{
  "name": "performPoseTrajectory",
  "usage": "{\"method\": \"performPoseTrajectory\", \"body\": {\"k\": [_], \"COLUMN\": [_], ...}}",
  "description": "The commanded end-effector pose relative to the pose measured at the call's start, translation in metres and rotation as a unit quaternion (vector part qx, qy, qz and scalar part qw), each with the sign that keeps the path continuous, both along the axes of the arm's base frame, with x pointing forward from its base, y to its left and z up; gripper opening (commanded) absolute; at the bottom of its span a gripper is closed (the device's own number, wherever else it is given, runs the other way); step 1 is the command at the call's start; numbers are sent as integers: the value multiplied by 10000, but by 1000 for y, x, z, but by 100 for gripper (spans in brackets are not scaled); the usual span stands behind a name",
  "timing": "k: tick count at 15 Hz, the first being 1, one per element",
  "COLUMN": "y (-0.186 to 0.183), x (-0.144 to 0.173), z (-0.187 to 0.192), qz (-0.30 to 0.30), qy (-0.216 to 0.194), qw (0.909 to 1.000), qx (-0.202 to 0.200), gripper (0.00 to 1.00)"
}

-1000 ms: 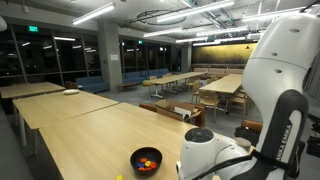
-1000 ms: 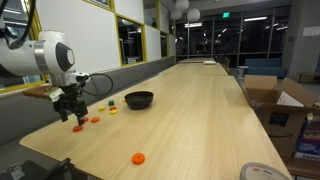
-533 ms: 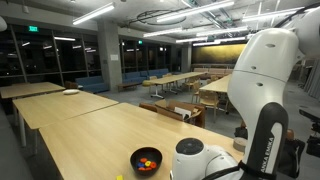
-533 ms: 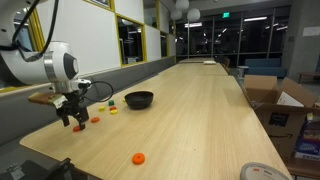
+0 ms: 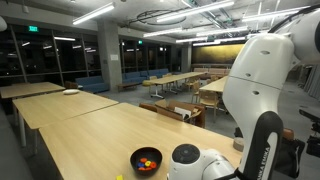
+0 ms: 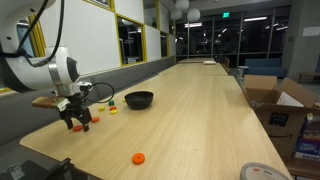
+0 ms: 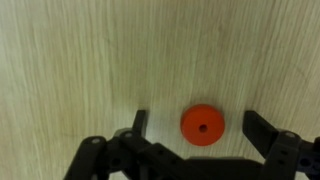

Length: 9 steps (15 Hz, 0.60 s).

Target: Put three yellow circles into the bowl.

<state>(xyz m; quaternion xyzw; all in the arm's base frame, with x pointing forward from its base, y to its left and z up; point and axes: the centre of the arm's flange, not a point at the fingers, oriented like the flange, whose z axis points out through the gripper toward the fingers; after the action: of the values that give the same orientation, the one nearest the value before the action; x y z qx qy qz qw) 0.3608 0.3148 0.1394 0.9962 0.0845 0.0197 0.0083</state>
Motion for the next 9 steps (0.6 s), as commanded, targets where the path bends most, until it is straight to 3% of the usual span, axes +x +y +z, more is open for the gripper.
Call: {"method": "performPoseTrajectory", "body": {"k": [1, 2, 7, 9], "y": [5, 5, 9, 9], "x": [2, 2, 2, 2], "z": [-3, -3, 5, 9], "qz": [-8, 12, 48, 33], "qy": [-194, -212, -327, -362], "qw": [9998, 9998, 9994, 9993], "qx": [-34, -55, -62, -75], "gripper": [75, 73, 34, 24]}}
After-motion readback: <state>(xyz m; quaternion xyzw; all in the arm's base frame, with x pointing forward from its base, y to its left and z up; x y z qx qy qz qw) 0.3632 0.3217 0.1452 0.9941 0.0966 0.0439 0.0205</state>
